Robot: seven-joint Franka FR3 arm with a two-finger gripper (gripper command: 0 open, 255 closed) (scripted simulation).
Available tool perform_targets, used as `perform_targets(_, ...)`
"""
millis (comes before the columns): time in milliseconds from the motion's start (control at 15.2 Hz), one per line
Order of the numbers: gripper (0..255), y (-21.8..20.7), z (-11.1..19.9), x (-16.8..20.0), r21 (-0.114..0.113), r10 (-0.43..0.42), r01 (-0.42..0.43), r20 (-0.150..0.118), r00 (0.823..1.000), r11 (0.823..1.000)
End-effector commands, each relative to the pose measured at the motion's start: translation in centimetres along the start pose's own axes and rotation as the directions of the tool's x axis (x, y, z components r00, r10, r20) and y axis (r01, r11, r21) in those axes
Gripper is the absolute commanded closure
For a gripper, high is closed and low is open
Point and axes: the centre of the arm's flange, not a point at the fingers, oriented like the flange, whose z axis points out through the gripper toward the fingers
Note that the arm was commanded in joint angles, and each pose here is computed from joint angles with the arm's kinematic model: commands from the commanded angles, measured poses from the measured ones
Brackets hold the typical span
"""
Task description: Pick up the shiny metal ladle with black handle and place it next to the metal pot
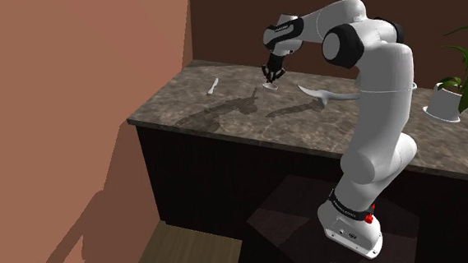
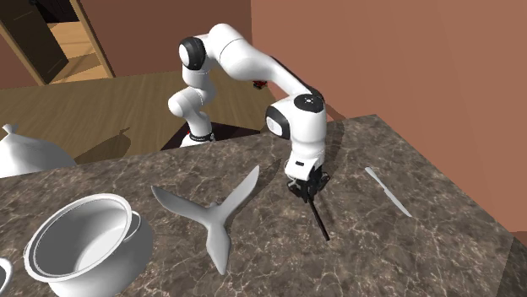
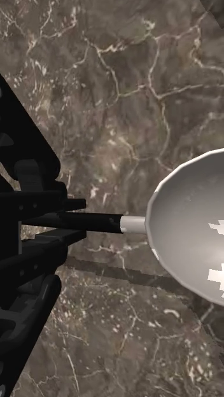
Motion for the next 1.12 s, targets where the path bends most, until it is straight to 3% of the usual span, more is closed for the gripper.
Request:
perform_targets(0, 255, -0.2, -1.0, 0.2, 0.0, 0.0, 0.0, 0.0, 1.0, 1.0)
perform_targets(1056, 255, -1.0, -9.4, 1.2, 0.0, 0.0, 0.0, 0.0, 1.0, 1.0)
